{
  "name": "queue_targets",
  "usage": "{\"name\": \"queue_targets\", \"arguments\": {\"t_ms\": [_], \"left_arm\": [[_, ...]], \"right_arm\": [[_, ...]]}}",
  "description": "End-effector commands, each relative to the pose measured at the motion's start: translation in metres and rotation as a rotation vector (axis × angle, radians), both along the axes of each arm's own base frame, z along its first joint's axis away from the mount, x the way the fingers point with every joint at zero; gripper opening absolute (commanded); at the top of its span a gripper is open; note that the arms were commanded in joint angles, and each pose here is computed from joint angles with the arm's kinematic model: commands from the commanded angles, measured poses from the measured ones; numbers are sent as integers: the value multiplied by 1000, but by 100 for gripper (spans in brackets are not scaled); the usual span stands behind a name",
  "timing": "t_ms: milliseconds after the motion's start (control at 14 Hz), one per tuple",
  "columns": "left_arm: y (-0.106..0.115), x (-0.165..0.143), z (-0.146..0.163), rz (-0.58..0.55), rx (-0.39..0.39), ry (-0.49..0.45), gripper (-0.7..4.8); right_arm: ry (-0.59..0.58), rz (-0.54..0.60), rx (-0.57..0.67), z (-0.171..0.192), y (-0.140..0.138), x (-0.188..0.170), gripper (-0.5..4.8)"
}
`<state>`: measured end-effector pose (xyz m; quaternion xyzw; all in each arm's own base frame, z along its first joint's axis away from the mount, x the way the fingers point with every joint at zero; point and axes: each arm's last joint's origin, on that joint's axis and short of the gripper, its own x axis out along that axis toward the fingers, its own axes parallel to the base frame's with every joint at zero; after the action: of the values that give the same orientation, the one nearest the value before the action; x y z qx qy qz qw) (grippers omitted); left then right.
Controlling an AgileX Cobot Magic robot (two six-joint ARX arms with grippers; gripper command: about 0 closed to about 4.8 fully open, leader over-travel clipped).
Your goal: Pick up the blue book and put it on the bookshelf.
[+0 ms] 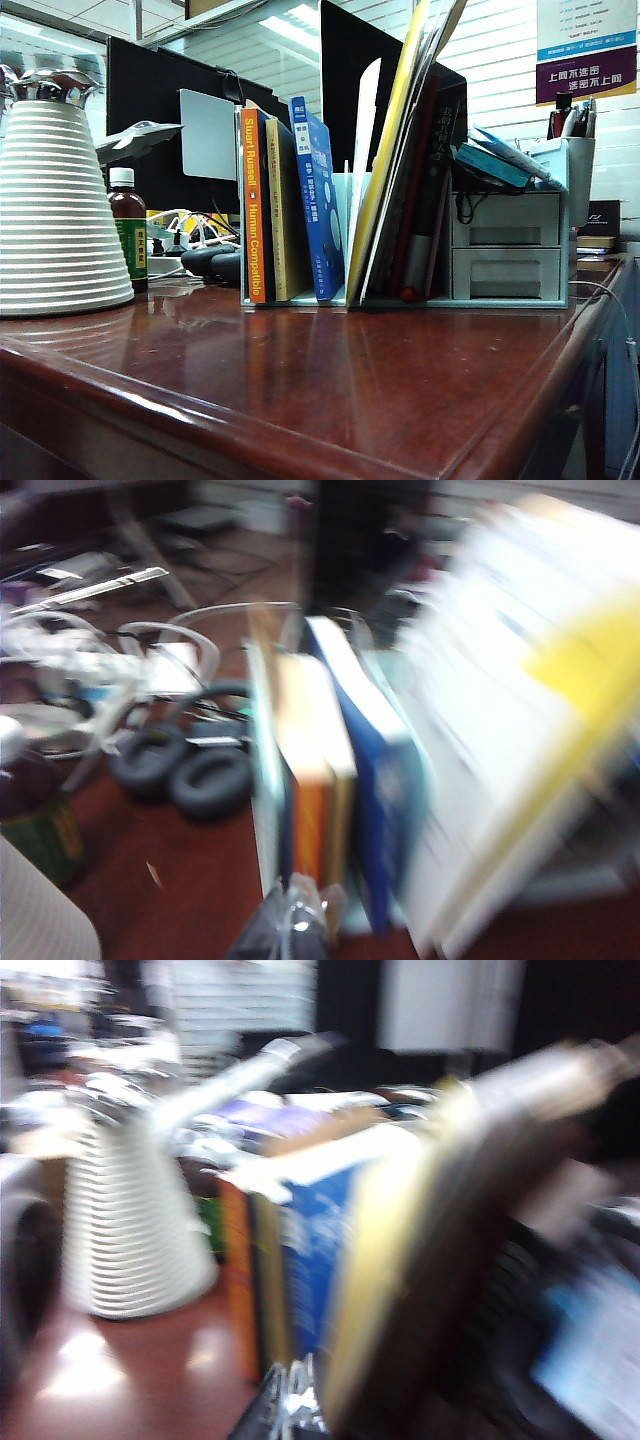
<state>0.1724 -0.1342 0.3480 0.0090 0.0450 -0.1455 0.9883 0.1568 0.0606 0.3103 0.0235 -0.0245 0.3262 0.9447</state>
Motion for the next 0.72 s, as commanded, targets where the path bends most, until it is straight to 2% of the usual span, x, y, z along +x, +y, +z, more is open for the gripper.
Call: {"name": "queue_targets", "arguments": {"t_ms": [72, 215, 358, 429, 501, 715], "left_arm": [[28, -38, -39, -159, 29, -58, -6], [42, -54, -73, -178, 105, -62, -6], [49, -65, -101, -222, 98, -47, -6], [52, -70, -112, -279, 90, -46, -6], [53, -73, -118, -323, 86, -46, -6], [57, -81, -131, -385, 61, -60, -6]], "right_arm": [[-105, -212, 44, -18, -12, -18, -5], [-83, -220, 17, -44, -14, -24, -5], [-47, -236, 4, -67, -15, -27, -5], [-36, -272, 7, -76, -17, -28, -5], [-32, -304, 16, -81, -18, -29, -5], [38, -308, 4, -90, -18, -29, -1]]}}
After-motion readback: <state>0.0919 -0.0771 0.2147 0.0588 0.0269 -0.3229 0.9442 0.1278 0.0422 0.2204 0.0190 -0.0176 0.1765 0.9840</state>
